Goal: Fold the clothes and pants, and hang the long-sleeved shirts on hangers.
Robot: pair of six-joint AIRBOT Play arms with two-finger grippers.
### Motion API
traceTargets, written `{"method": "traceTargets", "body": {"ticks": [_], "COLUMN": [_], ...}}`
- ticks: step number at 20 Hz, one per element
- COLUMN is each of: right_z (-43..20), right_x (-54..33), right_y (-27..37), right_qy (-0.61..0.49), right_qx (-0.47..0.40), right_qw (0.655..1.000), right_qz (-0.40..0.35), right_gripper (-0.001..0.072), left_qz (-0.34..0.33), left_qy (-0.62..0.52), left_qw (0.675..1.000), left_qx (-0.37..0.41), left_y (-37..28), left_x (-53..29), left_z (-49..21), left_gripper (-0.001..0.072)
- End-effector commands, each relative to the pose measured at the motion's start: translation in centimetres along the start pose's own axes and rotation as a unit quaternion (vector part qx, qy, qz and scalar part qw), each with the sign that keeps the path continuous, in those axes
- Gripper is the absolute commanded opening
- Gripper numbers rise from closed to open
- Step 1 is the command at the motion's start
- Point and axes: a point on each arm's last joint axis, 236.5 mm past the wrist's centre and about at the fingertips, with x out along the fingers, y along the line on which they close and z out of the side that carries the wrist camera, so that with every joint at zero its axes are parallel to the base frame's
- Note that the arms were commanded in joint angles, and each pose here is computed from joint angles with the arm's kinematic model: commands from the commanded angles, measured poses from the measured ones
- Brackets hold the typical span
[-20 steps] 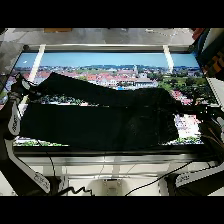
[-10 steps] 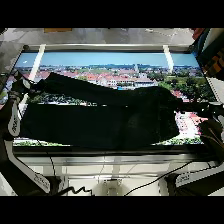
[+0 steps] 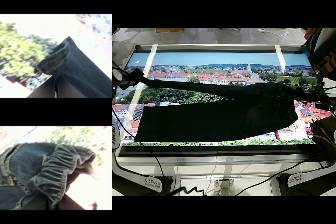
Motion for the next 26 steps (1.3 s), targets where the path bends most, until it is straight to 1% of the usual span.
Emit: {"method": "traceTargets", "body": {"ticks": [1, 3, 6, 7, 8, 9, 10, 13, 16, 17, 18, 19, 20, 21, 22, 24, 26], "right_z": [0.5, 0.2, 0.4, 0.4, 0.3, 0.2, -0.1, -0.7, -0.1, 0.1, 0.1, -0.3, -1.3, -2.7, -4.4, -8.3, -12.0], "right_x": [-0.2, 0.0, 0.6, 0.8, 0.9, 0.9, 0.9, -0.2, -3.5, -5.3, -7.0, -8.8, -10.9, -12.5, -13.9, -16.3, -17.7], "right_y": [-1.8, -2.2, -1.9, -1.7, -1.5, -1.3, -1.1, -0.6, -0.9, -1.2, -1.5, -1.8, -2.3, -2.6, -2.9, -3.4, -4.6], "right_qy": [-0.005, 0.000, -0.004, -0.004, -0.003, 0.000, 0.005, 0.029, 0.038, 0.038, 0.043, 0.053, 0.074, 0.102, 0.136, 0.192, 0.207], "right_qx": [-0.020, -0.036, -0.052, -0.057, -0.058, -0.060, -0.060, -0.074, -0.067, -0.066, -0.067, -0.066, -0.060, -0.054, -0.042, 0.000, 0.047], "right_qw": [0.999, 0.998, 0.997, 0.996, 0.996, 0.996, 0.996, 0.995, 0.992, 0.990, 0.987, 0.984, 0.980, 0.976, 0.972, 0.965, 0.962], "right_qz": [-0.041, -0.055, -0.065, -0.066, -0.065, -0.063, -0.060, -0.056, -0.096, -0.117, -0.137, -0.156, -0.174, -0.183, -0.185, -0.176, -0.174], "right_gripper": [0.0049, 0.0049, 0.0051, 0.0081, 0.0262, 0.0499, 0.0628, 0.0625, 0.0613, 0.0613, 0.0612, 0.0612, 0.0576, 0.0488, 0.0436, 0.0436, 0.0436], "left_qz": [0.041, 0.049, 0.050, 0.051, 0.050, 0.049, 0.044, 0.029, 0.016, 0.014, 0.011, 0.010, 0.012, 0.014, 0.018, 0.008, -0.011], "left_qy": [0.076, 0.128, 0.157, 0.164, 0.165, 0.163, 0.161, 0.143, 0.118, 0.115, 0.118, 0.128, 0.146, 0.166, 0.182, 0.211, 0.219], "left_qw": [0.996, 0.989, 0.984, 0.982, 0.982, 0.982, 0.982, 0.982, 0.980, 0.978, 0.973, 0.966, 0.958, 0.951, 0.950, 0.954, 0.957], "left_qx": [0.031, 0.063, 0.071, 0.074, 0.075, 0.076, 0.086, 0.119, 0.156, 0.174, 0.200, 0.226, 0.247, 0.259, 0.252, 0.212, 0.189], "left_y": [2.4, 2.8, 2.7, 2.6, 2.6, 2.3, 2.0, 0.8, -0.2, -0.3, -0.3, -0.1, 0.4, 1.0, 1.6, 2.0, 2.1], "left_x": [-0.8, 0.1, 1.3, 1.5, 1.6, 1.5, 1.2, -0.4, -3.7, -5.2, -6.5, -7.9, -9.1, -9.9, -10.4, -11.0, -11.8], "left_z": [-3.3, -6.8, -10.1, -10.7, -10.9, -10.8, -10.6, -9.2, -7.3, -6.8, -6.7, -6.9, -7.4, -8.2, -8.7, -9.9, -10.8], "left_gripper": [0.0022, 0.0022, 0.0023, 0.0082, 0.0390, 0.0713, 0.0706, 0.0699, 0.0695, 0.0664, 0.0593, 0.0540, 0.0483, 0.0400, 0.0346, 0.0347, 0.0347]}}
